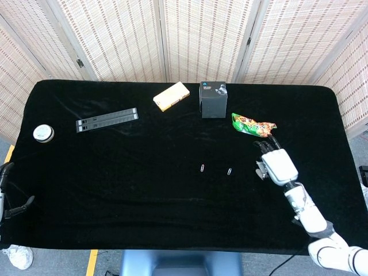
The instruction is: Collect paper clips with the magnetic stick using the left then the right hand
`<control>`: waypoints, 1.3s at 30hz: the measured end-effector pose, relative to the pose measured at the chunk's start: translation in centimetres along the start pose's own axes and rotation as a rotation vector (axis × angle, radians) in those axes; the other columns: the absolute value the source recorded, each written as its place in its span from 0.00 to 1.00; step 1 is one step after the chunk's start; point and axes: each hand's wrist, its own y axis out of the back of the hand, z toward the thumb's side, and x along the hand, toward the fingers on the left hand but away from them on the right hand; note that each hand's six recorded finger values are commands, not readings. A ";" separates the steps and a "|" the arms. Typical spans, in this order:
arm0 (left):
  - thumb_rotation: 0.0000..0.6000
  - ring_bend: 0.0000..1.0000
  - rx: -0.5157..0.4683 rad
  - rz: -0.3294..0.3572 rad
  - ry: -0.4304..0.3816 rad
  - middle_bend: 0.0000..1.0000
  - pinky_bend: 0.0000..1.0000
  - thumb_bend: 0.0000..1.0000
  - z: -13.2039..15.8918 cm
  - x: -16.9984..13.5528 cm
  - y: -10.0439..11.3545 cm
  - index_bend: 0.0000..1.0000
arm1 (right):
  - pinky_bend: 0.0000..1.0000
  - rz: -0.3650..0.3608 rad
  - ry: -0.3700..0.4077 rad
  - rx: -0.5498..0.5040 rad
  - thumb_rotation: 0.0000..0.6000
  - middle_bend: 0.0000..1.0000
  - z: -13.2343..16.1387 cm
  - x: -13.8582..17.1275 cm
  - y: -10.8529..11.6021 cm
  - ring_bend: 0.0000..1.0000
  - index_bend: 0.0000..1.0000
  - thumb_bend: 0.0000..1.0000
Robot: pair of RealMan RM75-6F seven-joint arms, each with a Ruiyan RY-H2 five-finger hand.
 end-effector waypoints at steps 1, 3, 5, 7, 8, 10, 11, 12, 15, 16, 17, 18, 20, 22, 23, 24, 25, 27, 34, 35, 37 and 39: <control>1.00 0.14 0.000 0.001 -0.001 0.07 0.15 0.30 0.1 -0.1 0.0 0.00 | 0.00 0.000 -0.002 0.017 1.00 0.21 0.0 0.6 0.0 0.19 0.81 0.33; 1.00 0.14 0.001 0.003 -0.004 0.07 0.15 0.30 0.2 -0.2 0.0 0.00 | 0.00 0.008 -0.009 0.055 1.00 0.22 -0.1 2.1 -0.1 0.19 0.81 0.33; 1.00 0.14 0.002 0.006 -0.008 0.07 0.15 0.30 0.3 -0.3 0.0 0.00 | 0.00 0.022 -0.016 0.087 1.00 0.22 -0.3 3.5 -0.4 0.19 0.81 0.33; 1.00 0.14 0.001 0.010 -0.013 0.07 0.15 0.30 0.4 -0.5 0.1 0.00 | 0.00 0.042 -0.023 0.121 1.00 0.22 -0.4 5.0 -1.0 0.19 0.81 0.33; 1.00 0.14 0.001 0.011 -0.015 0.07 0.15 0.30 0.5 -0.6 0.1 0.00 | 0.00 0.057 -0.026 0.139 1.00 0.22 -0.4 5.8 -1.5 0.19 0.81 0.33; 1.00 0.14 0.000 0.011 -0.022 0.07 0.15 0.30 0.6 -0.8 0.1 0.00 | 0.00 0.082 -0.031 0.159 1.00 0.22 -0.4 6.6 -2.2 0.19 0.81 0.33; 1.00 0.14 0.000 0.011 -0.025 0.07 0.15 0.30 0.7 -0.9 0.1 0.00 | 0.00 0.094 -0.033 0.165 1.00 0.22 -0.4 6.9 -2.6 0.19 0.81 0.33; 1.00 0.14 0.000 0.010 -0.028 0.07 0.15 0.30 0.8 -0.9 0.1 0.00 | 0.00 0.108 -0.036 0.167 1.00 0.22 -0.4 7.1 -3.1 0.19 0.81 0.33; 1.00 0.14 -0.001 0.012 -0.037 0.07 0.15 0.30 0.9 -1.2 0.1 0.00 | 0.00 0.142 -0.048 0.163 1.00 0.22 -0.5 7.1 -4.2 0.19 0.81 0.33; 1.00 0.14 -0.002 0.013 -0.039 0.07 0.15 0.30 1.0 -1.3 0.1 0.00 | 0.00 0.150 -0.052 0.160 1.00 0.22 -0.5 7.0 -4.5 0.19 0.81 0.33; 1.00 0.14 -0.004 0.014 -0.040 0.07 0.15 0.30 0.9 -1.3 0.2 0.00 | 0.00 0.154 -0.056 0.158 1.00 0.22 -0.5 6.9 -4.7 0.19 0.81 0.33; 1.00 0.14 -0.005 0.014 -0.040 0.07 0.15 0.30 0.9 -1.4 0.2 0.00 | 0.00 0.152 -0.057 0.158 1.00 0.22 -0.5 6.8 -4.7 0.19 0.81 0.33; 1.00 0.14 -0.009 0.015 -0.039 0.07 0.15 0.30 0.8 -1.4 0.3 0.00 | 0.00 0.144 -0.058 0.159 1.00 0.22 -0.3 6.7 -4.6 0.19 0.81 0.33; 1.00 0.14 -0.013 0.013 -0.039 0.06 0.15 0.30 0.7 -1.4 0.3 0.00 | 0.00 0.135 -0.055 0.161 1.00 0.20 -0.2 6.6 -4.5 0.19 0.76 0.33; 1.00 0.14 -0.015 0.011 -0.040 0.06 0.15 0.30 0.7 -1.4 0.3 0.00 | 0.00 0.131 -0.052 0.163 1.00 0.18 -0.2 6.5 -4.4 0.18 0.69 0.33; 1.00 0.14 -0.016 0.011 -0.040 0.06 0.15 0.30 0.7 -1.4 0.4 0.00 | 0.00 0.127 -0.048 0.162 1.00 0.15 -0.1 6.5 -4.4 0.17 0.58 0.33; 1.00 0.14 -0.016 0.012 -0.040 0.06 0.15 0.30 0.6 -1.5 0.4 0.00 | 0.00 0.124 -0.048 0.158 1.00 0.11 -0.2 6.5 -4.4 0.15 0.44 0.33; 1.00 0.14 -0.017 0.013 -0.041 0.06 0.15 0.30 0.6 -1.5 0.5 0.00 | 0.00 0.124 -0.051 0.145 1.00 0.04 -0.3 6.4 -4.4 0.11 0.20 0.33; 1.00 0.14 -0.018 0.008 -0.036 0.06 0.15 0.30 0.5 -1.3 0.5 0.00 | 0.00 0.106 -0.077 0.156 1.00 0.00 -0.5 5.6 -3.6 0.07 0.00 0.33; 1.00 0.14 -0.017 0.009 -0.036 0.06 0.15 0.30 0.4 -1.3 0.5 0.00 | 0.00 0.099 -0.076 0.153 1.00 0.00 -0.4 5.5 -3.4 0.07 0.00 0.33; 1.00 0.14 -0.018 0.010 -0.034 0.06 0.15 0.30 0.4 -1.3 0.5 0.00 | 0.00 0.082 -0.074 0.148 1.00 0.00 -0.2 5.4 -2.9 0.07 0.00 0.33; 1.00 0.14 -0.017 0.011 -0.032 0.06 0.15 0.30 0.4 -1.3 0.5 0.00 | 0.00 0.063 -0.073 0.141 1.00 0.00 -0.1 5.4 -2.3 0.07 0.00 0.33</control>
